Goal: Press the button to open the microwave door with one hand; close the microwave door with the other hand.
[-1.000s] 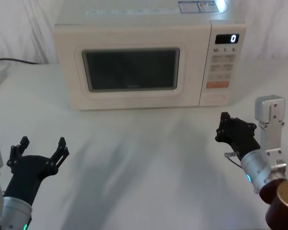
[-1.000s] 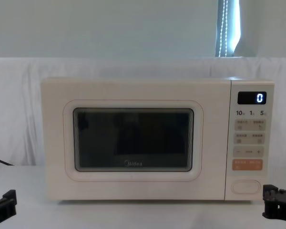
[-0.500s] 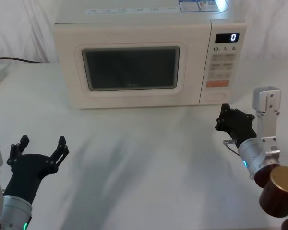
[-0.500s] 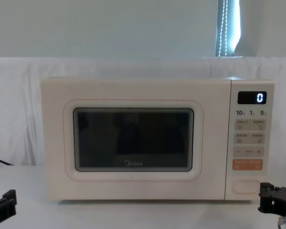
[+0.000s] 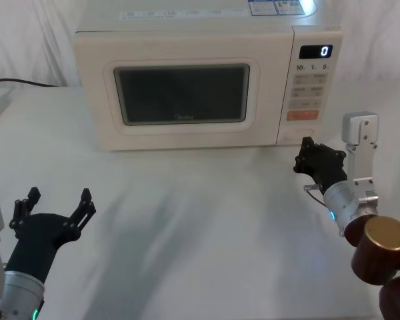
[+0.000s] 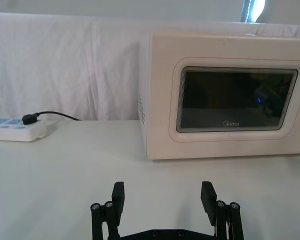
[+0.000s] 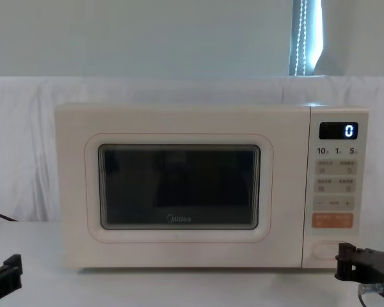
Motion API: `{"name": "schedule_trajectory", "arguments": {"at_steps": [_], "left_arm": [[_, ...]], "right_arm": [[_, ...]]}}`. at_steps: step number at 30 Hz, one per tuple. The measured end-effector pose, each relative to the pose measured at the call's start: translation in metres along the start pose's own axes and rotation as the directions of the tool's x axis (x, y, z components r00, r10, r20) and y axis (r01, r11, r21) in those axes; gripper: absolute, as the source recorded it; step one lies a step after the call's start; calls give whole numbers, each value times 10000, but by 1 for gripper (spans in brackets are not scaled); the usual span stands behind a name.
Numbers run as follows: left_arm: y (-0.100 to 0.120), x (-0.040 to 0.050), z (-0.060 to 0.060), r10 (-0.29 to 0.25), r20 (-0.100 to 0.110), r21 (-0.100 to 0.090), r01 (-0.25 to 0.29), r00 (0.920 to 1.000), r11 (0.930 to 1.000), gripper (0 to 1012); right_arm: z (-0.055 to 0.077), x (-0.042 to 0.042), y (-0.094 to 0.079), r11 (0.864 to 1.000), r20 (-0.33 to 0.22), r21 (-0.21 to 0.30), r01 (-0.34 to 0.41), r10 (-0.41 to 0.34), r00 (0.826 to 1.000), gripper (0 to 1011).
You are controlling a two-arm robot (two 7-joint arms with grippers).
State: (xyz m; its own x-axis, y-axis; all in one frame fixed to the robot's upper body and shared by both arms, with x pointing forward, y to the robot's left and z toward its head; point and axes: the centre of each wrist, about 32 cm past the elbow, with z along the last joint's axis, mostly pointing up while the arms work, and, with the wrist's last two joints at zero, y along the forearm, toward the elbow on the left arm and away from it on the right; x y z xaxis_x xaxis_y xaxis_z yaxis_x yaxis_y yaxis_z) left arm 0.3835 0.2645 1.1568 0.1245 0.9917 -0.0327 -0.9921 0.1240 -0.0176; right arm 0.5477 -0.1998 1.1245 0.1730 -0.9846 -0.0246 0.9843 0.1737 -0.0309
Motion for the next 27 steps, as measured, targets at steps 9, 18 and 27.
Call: {"name": "schedule_trajectory", "arguments": {"at_steps": [9,18,27], "left_arm": [[0,0,0,-1,1,0,1,10000,10000,1001],[0,0,0,0,1,0,0,10000,10000,1001],[0,0,0,-1,0,0,1,10000,10000,1001]], "right_arm": [[-27,6,143,10000,-90,63,-17,18,10000,0],[-70,18,225,10000,-123,0,52,-52,9999,0],[-105,54,309,9999,-165,-28,166,-167,9997,0]]}}
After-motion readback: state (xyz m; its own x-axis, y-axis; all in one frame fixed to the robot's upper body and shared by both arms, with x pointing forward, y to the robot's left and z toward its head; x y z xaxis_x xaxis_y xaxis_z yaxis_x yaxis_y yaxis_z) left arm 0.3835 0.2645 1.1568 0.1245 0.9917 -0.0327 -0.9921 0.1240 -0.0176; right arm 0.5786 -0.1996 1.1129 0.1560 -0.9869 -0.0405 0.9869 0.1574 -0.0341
